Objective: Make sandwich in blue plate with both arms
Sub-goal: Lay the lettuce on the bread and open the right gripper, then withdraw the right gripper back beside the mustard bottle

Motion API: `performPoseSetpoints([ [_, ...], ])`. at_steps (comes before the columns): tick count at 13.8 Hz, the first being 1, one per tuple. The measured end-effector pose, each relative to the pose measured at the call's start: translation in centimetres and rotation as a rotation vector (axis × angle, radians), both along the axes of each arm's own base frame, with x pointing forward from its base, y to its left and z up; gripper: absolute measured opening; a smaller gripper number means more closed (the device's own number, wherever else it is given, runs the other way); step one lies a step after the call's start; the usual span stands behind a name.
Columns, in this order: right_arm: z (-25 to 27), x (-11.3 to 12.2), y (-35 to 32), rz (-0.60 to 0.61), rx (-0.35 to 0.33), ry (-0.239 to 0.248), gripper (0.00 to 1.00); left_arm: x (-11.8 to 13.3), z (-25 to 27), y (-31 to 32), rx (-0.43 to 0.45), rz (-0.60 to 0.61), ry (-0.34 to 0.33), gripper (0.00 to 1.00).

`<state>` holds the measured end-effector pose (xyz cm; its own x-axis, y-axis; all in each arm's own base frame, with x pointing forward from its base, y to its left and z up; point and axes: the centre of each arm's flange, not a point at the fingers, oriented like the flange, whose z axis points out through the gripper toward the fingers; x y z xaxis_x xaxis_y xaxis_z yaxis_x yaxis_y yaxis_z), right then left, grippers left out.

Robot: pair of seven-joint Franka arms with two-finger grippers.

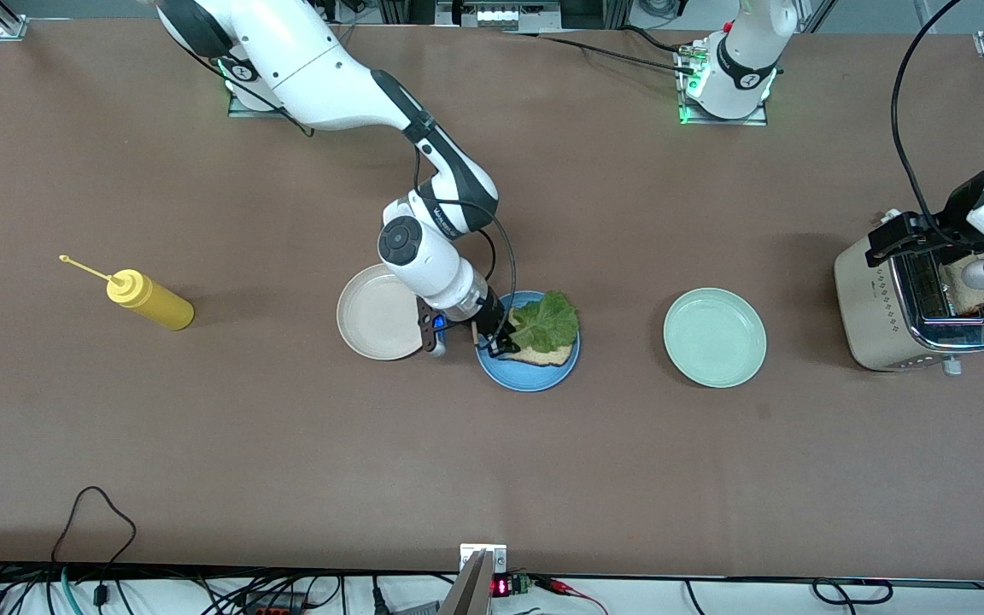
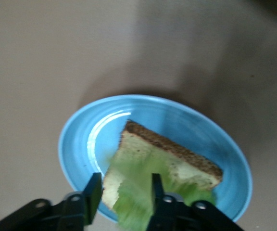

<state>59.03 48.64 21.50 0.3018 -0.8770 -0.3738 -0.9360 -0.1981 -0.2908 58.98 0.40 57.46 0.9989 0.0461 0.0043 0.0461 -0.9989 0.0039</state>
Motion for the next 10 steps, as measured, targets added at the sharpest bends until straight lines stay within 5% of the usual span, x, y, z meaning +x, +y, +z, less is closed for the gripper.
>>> performPoseSetpoints([
  [5,7.3,2.9,-3.2,0.054,-0.008,0.019,1.00,0.0,0.0,0.0,0.000,0.000,-0.002,1.00],
  [10,18.2,4.8,-13.8,0.284,-0.062,-0.008,1.00,0.0,0.1,0.0,0.000,0.000,-0.004,1.00],
])
